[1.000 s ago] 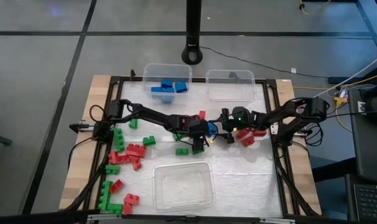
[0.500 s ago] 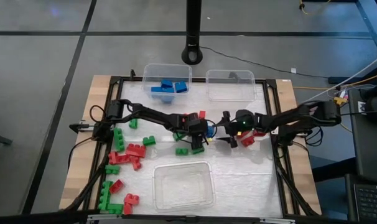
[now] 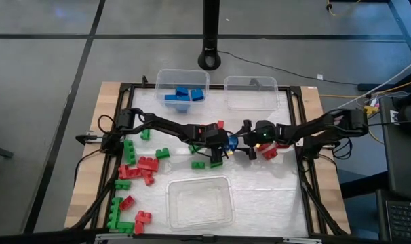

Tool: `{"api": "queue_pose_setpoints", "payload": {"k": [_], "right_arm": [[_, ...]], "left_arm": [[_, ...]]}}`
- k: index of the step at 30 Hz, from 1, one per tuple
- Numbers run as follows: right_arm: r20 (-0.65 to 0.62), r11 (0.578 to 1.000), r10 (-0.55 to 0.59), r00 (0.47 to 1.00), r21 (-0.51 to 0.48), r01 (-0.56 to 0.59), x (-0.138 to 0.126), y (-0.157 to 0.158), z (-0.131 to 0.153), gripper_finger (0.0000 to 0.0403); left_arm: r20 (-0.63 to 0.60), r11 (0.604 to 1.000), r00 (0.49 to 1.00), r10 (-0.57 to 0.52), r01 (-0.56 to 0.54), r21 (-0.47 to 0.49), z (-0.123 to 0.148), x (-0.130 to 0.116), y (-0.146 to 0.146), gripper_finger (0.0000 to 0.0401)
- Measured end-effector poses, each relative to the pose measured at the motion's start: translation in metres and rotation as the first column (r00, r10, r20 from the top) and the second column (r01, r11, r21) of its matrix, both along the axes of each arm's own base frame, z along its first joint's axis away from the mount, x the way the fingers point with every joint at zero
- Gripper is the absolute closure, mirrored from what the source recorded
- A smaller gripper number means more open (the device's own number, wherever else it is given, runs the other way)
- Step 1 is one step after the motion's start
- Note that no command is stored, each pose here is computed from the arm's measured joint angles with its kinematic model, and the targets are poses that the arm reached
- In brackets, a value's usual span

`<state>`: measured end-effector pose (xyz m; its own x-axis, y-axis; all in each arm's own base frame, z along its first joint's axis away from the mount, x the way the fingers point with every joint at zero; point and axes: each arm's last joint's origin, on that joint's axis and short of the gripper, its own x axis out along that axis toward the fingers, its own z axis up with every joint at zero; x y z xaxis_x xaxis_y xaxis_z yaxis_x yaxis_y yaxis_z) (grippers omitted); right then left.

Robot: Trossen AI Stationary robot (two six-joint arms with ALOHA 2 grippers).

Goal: Sort blocks
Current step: Put the blue game piece into the top left transparent bin

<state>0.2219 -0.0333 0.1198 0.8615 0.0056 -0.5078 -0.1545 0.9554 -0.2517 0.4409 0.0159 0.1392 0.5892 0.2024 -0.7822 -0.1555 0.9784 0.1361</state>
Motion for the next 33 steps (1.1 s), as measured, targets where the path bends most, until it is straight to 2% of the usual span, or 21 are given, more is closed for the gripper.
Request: {"api": "queue_pose_setpoints", "payload": {"k": [8, 18, 26, 33], "right_arm": [[0.001, 0.999, -0.014, 1.000, 0.042, 0.014, 0.006, -0.001, -0.014, 0.0100], [0.000, 0.999, -0.029, 1.000, 0.040, 0.029, 0.011, -0.002, -0.023, 0.0100], [0.006, 0.998, -0.050, 0.999, 0.029, 0.050, 0.012, -0.003, -0.025, 0.0100], [0.009, 0.993, -0.099, 0.995, 0.058, 0.098, 0.012, -0.004, -0.025, 0.0100]], "left_arm": [[0.003, 1.000, 1.000, 0.002, -0.002, -0.001, 0.000, 0.000, 0.002, 0.0203], [0.008, 1.000, 1.000, 0.000, 0.000, 0.002, 0.000, 0.001, 0.002, 0.0203], [0.012, 1.000, 1.000, 0.000, 0.000, 0.003, 0.000, 0.001, 0.003, 0.0203], [0.012, 1.000, 1.000, -0.004, 0.004, 0.007, 0.000, 0.001, 0.003, 0.0203]]}}
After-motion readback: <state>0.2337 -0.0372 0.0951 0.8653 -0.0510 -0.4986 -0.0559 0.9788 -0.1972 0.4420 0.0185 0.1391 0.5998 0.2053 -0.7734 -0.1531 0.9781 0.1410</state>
